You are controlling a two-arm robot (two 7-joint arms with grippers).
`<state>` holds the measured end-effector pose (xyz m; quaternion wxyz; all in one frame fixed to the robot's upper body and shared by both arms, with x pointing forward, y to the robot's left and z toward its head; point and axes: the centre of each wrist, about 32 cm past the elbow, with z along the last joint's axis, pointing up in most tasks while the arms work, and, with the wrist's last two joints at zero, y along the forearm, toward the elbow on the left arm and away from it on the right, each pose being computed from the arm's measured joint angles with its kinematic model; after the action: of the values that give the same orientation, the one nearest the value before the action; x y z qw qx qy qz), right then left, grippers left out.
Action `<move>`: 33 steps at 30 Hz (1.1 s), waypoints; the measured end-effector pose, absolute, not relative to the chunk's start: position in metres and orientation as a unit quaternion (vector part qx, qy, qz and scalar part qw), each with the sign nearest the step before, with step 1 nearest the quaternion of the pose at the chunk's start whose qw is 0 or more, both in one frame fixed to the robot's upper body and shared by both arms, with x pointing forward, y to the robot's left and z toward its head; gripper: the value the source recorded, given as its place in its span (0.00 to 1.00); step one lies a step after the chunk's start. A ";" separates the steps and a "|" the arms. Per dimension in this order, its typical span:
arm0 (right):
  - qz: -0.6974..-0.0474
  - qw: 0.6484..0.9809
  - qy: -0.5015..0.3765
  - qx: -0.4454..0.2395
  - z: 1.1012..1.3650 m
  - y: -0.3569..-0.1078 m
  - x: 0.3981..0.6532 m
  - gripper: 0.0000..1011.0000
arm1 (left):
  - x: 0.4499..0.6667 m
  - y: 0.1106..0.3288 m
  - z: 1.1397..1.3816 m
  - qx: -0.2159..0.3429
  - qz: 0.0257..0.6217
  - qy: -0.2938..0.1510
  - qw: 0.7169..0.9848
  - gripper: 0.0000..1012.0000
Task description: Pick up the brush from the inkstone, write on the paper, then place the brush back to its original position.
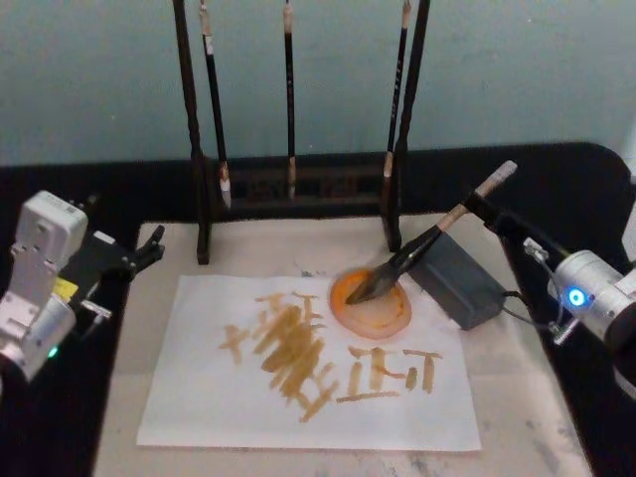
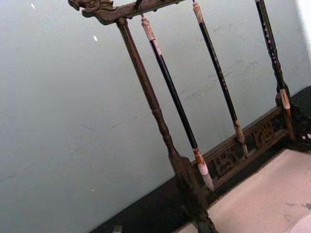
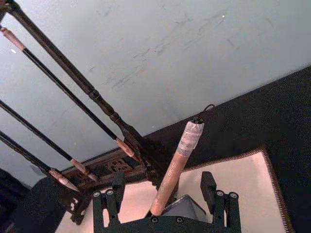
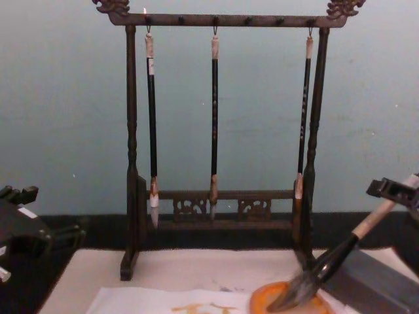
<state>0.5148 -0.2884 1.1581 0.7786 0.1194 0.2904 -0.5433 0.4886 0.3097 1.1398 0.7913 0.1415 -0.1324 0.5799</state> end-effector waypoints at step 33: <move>-0.533 0.772 0.317 0.139 1.146 -0.278 0.545 0.99 | 0.489 0.310 1.140 0.141 0.580 -0.132 0.791 1.00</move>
<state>0.5452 -0.2779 1.1463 0.7721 0.1389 0.3173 -0.5329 0.4886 0.3097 1.1398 0.7913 0.1415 -0.1325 0.5799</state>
